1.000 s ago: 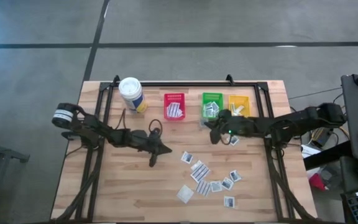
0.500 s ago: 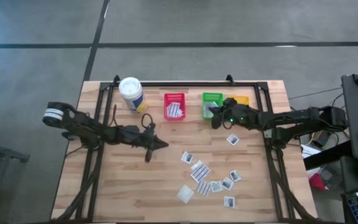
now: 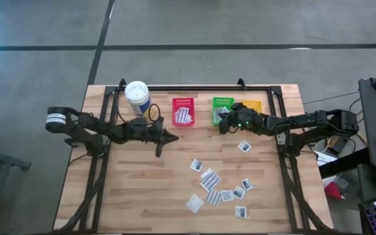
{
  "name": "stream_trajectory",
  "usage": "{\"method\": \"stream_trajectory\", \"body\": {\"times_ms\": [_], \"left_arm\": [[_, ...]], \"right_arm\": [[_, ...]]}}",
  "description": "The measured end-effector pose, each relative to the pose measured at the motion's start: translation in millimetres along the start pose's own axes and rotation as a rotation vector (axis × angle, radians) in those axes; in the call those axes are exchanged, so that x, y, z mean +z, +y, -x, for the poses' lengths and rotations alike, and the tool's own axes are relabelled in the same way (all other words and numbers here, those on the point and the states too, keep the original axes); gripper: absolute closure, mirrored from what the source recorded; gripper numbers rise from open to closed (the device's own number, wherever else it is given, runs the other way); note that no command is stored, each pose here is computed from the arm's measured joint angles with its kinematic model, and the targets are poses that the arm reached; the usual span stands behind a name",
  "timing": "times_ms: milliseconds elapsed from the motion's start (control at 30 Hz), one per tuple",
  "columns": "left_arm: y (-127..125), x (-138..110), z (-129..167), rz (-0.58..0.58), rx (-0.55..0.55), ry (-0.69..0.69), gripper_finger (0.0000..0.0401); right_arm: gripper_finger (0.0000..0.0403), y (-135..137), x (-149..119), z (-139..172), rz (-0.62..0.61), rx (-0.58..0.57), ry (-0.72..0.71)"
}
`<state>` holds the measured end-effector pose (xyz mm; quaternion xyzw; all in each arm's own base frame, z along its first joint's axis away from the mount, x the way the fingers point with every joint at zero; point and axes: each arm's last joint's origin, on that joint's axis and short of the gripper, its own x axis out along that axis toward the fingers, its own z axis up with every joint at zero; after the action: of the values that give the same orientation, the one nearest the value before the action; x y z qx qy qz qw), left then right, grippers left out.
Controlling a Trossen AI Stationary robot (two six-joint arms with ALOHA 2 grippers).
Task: Pick & Place First Aid Supplies
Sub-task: Put the alcohol pad in the green bin
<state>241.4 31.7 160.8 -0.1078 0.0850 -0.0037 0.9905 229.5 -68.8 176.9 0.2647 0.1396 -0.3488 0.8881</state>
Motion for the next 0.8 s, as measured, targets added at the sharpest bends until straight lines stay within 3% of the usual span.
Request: {"method": "stream_trajectory", "body": {"times_ms": [367, 600, 800], "left_arm": [[-0.3, -2.3, 0.0, 0.003, -0.02, 0.027, 0.0401], [-3.5, 4.5, -3.8, 0.08, -0.079, 0.017, 0.0401], [-9.9, 14.5, -10.0, 0.034, -0.108, -0.011, 0.0401]], "right_arm": [[0.0394, -13.2, 6.7, -6.9, 0.033, -0.063, -0.016], [0.0394, -24.4, 16.4, -8.8, 0.042, 0.024, 0.032], [0.0394, -31.1, 13.1, -9.5, 0.065, 0.016, 0.104]]}}
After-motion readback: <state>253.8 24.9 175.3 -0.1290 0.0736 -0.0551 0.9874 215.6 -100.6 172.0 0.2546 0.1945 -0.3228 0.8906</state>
